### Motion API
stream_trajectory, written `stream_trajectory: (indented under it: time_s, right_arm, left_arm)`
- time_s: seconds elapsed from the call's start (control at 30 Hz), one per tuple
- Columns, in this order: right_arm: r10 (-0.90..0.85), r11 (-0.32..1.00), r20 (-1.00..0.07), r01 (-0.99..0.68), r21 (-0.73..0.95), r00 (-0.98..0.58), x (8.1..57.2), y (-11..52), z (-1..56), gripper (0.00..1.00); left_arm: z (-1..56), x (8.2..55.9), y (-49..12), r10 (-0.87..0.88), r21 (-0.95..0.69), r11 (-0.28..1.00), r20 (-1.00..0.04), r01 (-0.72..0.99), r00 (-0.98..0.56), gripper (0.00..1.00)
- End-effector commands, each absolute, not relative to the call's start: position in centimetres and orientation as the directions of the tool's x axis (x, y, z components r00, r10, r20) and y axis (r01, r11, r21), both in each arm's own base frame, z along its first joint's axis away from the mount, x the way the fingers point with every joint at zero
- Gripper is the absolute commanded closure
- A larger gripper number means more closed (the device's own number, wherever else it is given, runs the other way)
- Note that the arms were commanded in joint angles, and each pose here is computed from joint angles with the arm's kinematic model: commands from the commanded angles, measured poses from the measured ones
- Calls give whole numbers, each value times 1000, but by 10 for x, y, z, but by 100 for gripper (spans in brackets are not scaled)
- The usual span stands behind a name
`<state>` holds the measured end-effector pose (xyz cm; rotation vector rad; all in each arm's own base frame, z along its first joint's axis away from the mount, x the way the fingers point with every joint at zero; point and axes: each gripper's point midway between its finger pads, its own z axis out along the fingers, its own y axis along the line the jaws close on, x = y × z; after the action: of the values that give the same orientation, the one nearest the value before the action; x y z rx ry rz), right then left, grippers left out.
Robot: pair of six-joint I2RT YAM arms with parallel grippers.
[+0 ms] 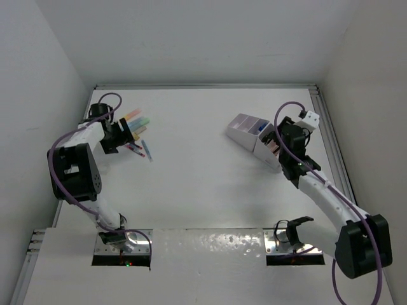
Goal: Sort the stationery into containers
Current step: Place the pen in the storage box, then pick up the pen from the center of the board.
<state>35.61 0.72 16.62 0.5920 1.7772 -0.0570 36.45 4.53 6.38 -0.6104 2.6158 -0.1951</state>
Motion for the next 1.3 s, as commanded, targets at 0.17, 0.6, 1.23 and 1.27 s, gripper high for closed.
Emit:
stream_trajectory:
  time_s: [0.17,0.6,1.23,1.27]
  right_arm:
    - [252,901,-964,383,203,-84,345,17,214,50]
    - [235,904,-970,379,197,-56,333,14,221,53]
    - [248,903,-968,368,223,-23,326,12,227,52]
    - [248,902,-968,369,223,-23,326,12,227,52]
  left_arm:
    - [59,393,56,-474,-199,880,-427,-431,-770,37]
    - [31,401,46,-473,-180,880,-397,-439,-786,50]
    - [13,369,48,-487,-134,872,-334,-470,-807,64]
    - [12,367,51,-494,-132,868,-331,-479,-804,68]
